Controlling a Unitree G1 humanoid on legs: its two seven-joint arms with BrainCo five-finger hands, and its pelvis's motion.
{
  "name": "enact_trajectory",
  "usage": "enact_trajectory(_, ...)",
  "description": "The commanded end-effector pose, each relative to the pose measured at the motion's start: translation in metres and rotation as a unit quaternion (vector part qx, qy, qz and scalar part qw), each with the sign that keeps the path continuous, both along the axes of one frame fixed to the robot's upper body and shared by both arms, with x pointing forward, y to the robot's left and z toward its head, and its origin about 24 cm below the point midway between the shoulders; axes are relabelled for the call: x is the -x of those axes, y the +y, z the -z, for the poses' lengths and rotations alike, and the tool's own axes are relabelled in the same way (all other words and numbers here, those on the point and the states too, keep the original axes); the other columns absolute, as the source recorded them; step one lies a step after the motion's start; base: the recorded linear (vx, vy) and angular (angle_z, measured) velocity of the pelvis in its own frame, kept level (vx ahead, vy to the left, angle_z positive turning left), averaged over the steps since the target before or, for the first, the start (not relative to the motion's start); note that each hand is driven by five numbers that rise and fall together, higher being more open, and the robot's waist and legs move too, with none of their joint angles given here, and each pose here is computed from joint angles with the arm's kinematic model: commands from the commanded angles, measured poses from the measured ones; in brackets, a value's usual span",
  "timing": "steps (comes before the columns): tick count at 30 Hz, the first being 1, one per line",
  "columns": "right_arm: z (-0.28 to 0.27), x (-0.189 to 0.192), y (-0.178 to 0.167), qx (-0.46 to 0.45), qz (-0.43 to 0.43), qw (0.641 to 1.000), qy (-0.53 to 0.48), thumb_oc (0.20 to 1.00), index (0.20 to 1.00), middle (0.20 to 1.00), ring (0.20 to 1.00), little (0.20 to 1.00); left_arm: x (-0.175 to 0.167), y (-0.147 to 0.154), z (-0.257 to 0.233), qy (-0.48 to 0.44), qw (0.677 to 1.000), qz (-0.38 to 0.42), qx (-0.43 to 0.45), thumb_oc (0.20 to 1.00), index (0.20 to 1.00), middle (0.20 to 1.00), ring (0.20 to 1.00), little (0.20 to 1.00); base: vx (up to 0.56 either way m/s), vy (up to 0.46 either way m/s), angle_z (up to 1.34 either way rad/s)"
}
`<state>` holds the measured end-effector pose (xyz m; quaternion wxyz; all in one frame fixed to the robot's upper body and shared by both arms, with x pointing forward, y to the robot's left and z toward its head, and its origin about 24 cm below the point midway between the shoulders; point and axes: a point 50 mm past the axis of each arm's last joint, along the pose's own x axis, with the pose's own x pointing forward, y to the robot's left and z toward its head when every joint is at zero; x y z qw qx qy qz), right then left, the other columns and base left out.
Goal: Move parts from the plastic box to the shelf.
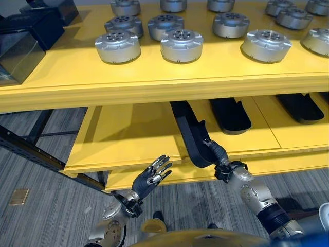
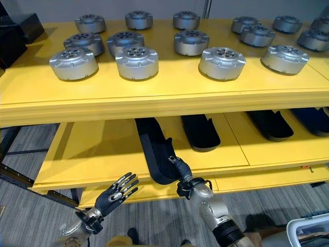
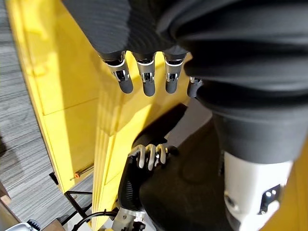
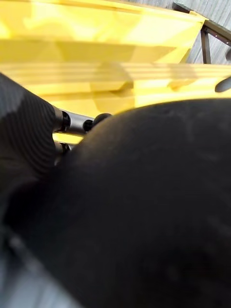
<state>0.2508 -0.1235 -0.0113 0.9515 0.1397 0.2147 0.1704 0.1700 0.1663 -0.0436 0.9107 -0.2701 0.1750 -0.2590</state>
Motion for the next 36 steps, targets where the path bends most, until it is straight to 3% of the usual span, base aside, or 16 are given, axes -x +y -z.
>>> enact_trajectory(1, -0.043, -0.026, 0.016, -0.044, -0.023, 0.994, -0.101, 0.200, 0.200, 0.200, 0.200, 0.200, -0.007, -0.004, -0.009, -0.031, 0.999, 0.024, -0.007, 1.000, 1.000, 1.000, 1.000, 1.000, 0.02, -0.164, 0.01)
enact_trajectory(8, -0.057, -0.043, 0.017, -0.027, -0.019, 0.992, -0.122, 0.200, 0.200, 0.200, 0.200, 0.200, -0.012, 0.000, -0.014, -0.042, 0.999, 0.028, 0.003, 1.000, 1.000, 1.000, 1.000, 1.000, -0.03, -0.076, 0.02)
enact_trajectory(19, -0.058, -0.044, 0.004, 0.004, 0.005, 0.994, -0.111, 0.200, 0.200, 0.200, 0.200, 0.200, -0.011, -0.025, -0.010, -0.019, 0.998, 0.050, 0.039, 1.000, 1.000, 1.000, 1.000, 1.000, 0.02, 0.322, -0.11)
enact_trajectory(28, -0.053, -0.039, -0.005, -0.002, 0.033, 0.993, -0.112, 0.200, 0.200, 0.200, 0.200, 0.200, -0.003, -0.015, -0.005, -0.003, 0.999, 0.043, 0.002, 1.000, 1.000, 1.000, 1.000, 1.000, 0.05, 0.105, 0.08)
enact_trajectory(36, -0.069, -0.053, -0.010, 0.005, 0.053, 0.989, -0.139, 0.200, 0.200, 0.200, 0.200, 0.200, -0.015, -0.013, -0.021, -0.038, 0.999, 0.038, 0.006, 1.000, 1.000, 1.000, 1.000, 1.000, -0.11, 0.002, 0.10)
